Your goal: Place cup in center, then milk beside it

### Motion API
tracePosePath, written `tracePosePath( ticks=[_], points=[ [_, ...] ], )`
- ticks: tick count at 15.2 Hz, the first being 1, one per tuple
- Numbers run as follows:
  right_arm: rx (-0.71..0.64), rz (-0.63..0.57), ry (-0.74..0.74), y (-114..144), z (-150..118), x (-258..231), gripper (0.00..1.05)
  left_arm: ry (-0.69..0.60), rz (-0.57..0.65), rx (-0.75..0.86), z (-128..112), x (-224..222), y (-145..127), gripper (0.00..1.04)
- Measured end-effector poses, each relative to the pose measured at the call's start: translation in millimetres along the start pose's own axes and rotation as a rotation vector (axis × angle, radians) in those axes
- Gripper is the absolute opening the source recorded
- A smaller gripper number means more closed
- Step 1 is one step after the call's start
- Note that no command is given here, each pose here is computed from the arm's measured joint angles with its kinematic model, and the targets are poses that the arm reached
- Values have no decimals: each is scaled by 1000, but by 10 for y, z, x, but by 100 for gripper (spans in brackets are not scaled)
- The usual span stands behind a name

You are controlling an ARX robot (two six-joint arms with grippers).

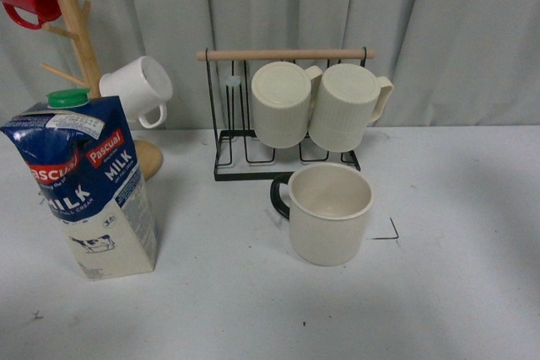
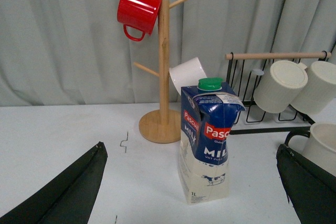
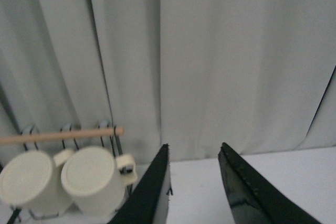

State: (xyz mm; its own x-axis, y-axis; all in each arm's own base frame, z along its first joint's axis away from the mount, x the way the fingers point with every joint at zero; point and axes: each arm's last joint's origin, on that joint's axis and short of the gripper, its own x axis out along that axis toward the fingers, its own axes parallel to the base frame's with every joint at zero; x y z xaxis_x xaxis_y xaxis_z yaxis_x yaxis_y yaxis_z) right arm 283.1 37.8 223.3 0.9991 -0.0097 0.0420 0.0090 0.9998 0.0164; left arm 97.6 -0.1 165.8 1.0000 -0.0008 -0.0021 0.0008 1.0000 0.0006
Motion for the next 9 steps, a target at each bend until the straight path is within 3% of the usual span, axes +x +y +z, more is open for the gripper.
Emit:
tracePosePath(
  ticks=[5,9],
  points=[
    [-13,18,64,-67,-222,-240,11,0,0,0,0,0,0,98],
    [-16,14,65,-124,-265,-381,2,0,0,0,0,0,0,98]
  ],
)
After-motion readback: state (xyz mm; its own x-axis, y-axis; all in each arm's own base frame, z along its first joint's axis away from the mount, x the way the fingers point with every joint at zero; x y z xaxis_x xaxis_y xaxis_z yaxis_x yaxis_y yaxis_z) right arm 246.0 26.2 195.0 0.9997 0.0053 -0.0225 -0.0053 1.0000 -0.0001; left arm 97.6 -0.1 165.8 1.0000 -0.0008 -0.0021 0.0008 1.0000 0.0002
